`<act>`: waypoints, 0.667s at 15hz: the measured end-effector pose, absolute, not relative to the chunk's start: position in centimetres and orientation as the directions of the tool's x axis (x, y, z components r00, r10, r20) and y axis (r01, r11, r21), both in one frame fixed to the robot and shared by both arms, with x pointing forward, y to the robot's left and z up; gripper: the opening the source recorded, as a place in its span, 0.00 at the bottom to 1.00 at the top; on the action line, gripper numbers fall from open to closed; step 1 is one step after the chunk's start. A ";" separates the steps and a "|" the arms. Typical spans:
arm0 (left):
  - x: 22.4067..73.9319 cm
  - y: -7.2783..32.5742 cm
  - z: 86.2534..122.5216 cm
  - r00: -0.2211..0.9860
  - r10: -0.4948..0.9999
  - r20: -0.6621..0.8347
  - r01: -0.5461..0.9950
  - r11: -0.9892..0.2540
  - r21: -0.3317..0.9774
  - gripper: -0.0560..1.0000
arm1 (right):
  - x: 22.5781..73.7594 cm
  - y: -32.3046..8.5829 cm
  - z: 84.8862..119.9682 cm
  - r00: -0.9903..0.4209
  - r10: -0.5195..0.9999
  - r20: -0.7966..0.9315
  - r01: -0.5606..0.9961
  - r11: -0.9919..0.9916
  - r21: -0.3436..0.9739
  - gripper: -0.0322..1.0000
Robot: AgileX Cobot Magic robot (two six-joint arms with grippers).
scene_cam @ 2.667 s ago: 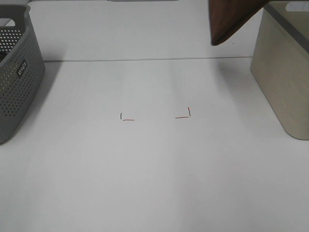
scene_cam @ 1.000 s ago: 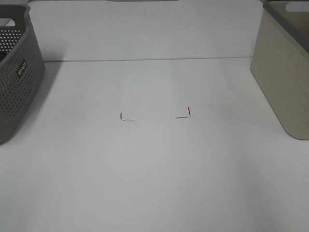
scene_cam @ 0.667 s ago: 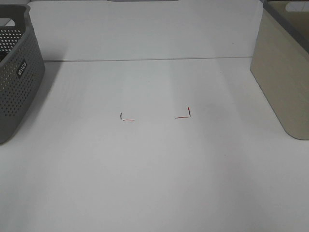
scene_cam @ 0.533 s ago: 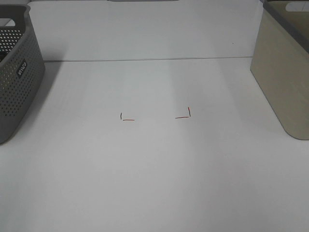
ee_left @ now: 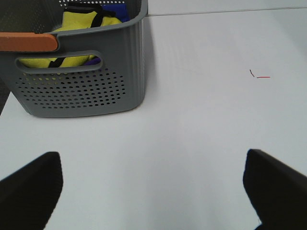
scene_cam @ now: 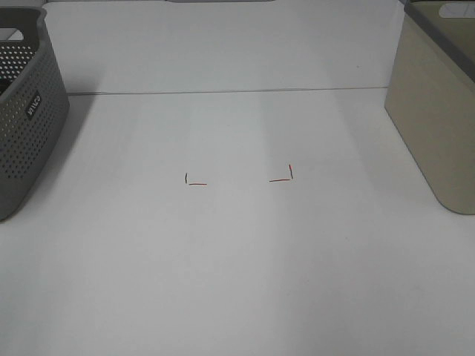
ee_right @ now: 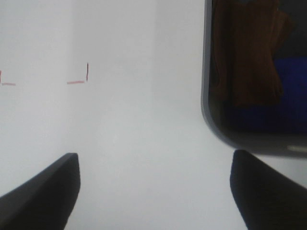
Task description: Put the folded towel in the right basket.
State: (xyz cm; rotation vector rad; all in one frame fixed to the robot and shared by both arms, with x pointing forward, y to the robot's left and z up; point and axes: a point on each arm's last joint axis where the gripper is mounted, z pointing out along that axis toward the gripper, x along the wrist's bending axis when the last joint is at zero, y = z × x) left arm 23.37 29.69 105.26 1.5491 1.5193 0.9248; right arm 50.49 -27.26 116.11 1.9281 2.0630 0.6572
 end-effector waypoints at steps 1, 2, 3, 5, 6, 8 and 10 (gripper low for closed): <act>23.4 29.7 105.3 0.028 0.999 -0.014 0.446 0.000 0.895 0.97 | 48.5 -27.4 115.1 -0.095 0.987 0.127 0.892 0.028 0.452 0.81; 23.4 29.7 105.3 0.028 0.999 -0.014 0.446 0.000 0.895 0.97 | 47.6 -27.4 114.7 -0.094 0.987 0.127 0.895 0.028 0.445 0.81; 23.4 29.7 105.3 0.028 0.999 -0.014 0.446 0.000 0.895 0.97 | 45.6 -27.5 113.9 -0.093 0.987 0.127 0.901 0.029 0.434 0.81; 23.4 29.7 105.3 0.028 0.999 -0.014 0.446 0.000 0.895 0.97 | 41.7 -27.7 111.6 -0.088 0.988 0.129 0.918 0.030 0.397 0.81; 23.4 29.7 105.3 0.028 0.999 -0.014 0.446 0.000 0.895 0.97 | 39.8 -27.8 110.1 -0.084 0.988 0.130 0.927 0.030 0.374 0.81; 23.4 29.7 105.3 0.028 0.999 -0.014 0.446 0.000 0.895 0.97 | 35.1 -28.1 107.3 -0.085 0.989 0.125 0.926 0.032 0.377 0.81; 23.4 29.7 105.3 0.028 0.999 -0.014 0.446 0.000 0.895 0.97 | 32.0 -28.5 105.4 -0.088 0.992 0.094 0.910 0.041 0.413 0.81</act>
